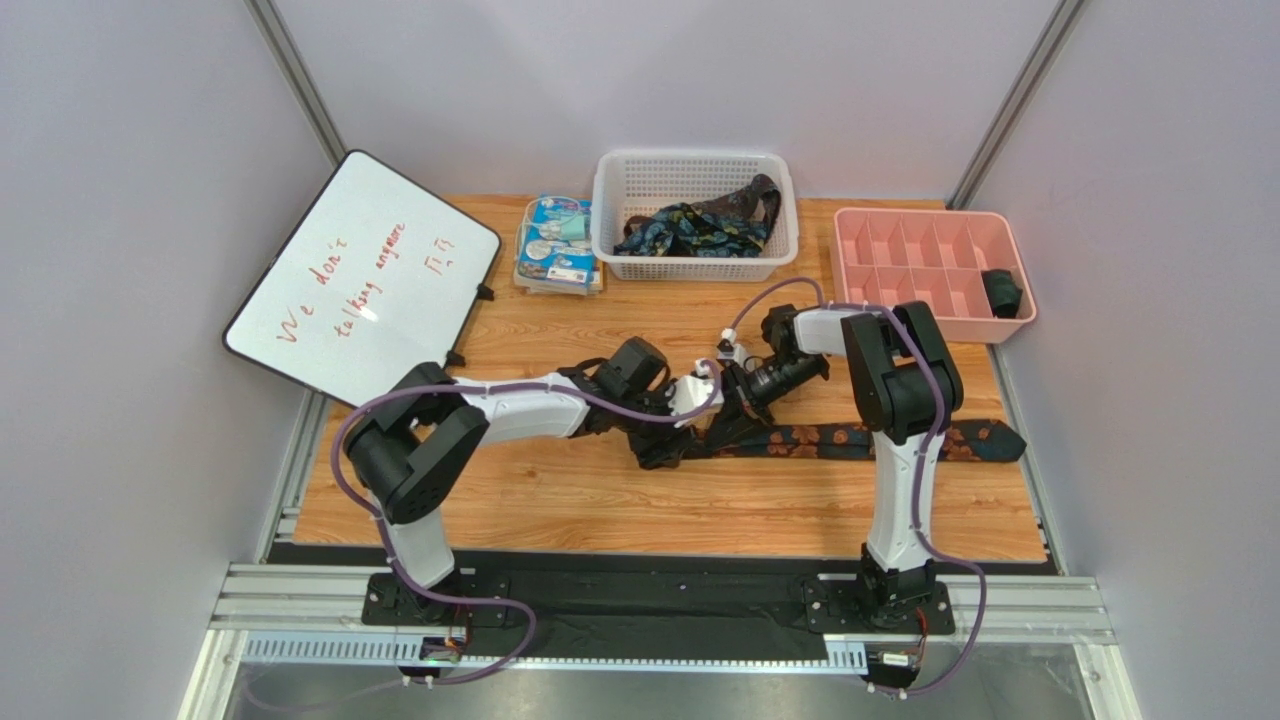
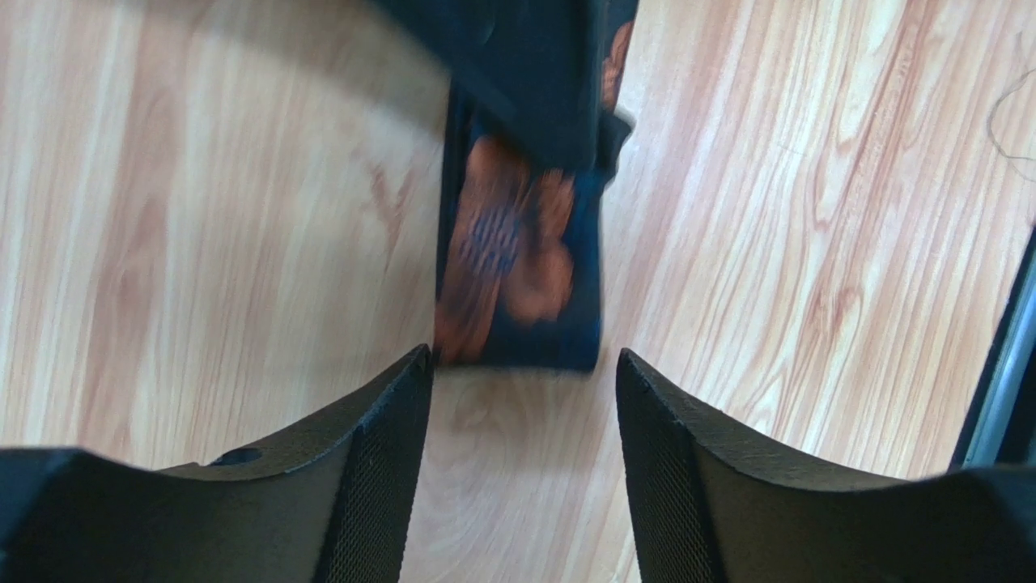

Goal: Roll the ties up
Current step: Roll the tie at the center of the board.

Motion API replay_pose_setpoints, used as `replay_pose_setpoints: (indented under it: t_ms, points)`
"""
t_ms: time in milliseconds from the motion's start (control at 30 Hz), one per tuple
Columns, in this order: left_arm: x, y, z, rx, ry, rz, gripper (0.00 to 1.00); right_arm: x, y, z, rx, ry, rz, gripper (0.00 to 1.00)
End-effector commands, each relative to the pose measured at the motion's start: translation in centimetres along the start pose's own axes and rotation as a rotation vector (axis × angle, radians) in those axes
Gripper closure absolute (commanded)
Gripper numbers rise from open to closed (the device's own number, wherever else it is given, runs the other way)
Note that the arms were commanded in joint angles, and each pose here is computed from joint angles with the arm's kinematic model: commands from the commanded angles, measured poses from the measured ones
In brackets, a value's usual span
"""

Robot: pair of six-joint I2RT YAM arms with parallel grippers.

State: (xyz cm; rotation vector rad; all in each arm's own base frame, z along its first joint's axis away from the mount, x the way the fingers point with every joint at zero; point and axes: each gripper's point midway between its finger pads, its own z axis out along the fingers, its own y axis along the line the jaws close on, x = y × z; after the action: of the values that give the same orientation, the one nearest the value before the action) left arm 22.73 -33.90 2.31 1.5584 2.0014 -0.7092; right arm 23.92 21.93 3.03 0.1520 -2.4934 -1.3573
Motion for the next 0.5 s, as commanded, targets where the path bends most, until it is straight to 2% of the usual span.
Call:
replay_pose_setpoints:
  t_ms: [0, 33, 100, 167, 200, 233, 400, 467]
  points:
    - [-2.4, 0.2, -1.9, 0.046, -0.239, -0.035, 0.34, 0.9, -5.7, 0.1, 0.187, 0.03, 0.079, 1.0]
    - [-3.7, 0.6, -2.0, 0.032, -0.305, 0.001, 0.33, 0.9, -6.0, 0.2, 0.198, 0.037, 0.088, 1.0]
    - [-3.7, 0.6, -1.5, 0.033, -0.335, -0.004, 0.33, 0.9, -6.8, 0.1, 0.237, 0.04, 0.1, 1.0]
    - [-5.2, 0.7, -1.4, 0.042, -0.408, 0.03, 0.31, 0.9, -7.2, 0.1, 0.256, 0.05, 0.11, 1.0]
    - [-5.1, 0.7, -0.7, 0.054, -0.409, 0.016, 0.25, 1.0, -7.6, 0.0, 0.278, 0.053, 0.113, 1.0]
    - [-5.5, 0.8, -0.4, 0.057, -0.43, 0.033, 0.25, 0.9, -7.8, 0.0, 0.292, 0.054, 0.113, 1.0]
    - [-5.0, -0.1, 1.6, 0.098, -0.427, 0.095, 0.26, 1.0, -9.5, -0.4, 0.382, 0.067, 0.121, 1.0]
    - [-5.1, -0.6, 2.1, 0.099, -0.424, 0.126, 0.3, 0.8, -9.8, -0.4, 0.413, 0.065, 0.145, 1.0]
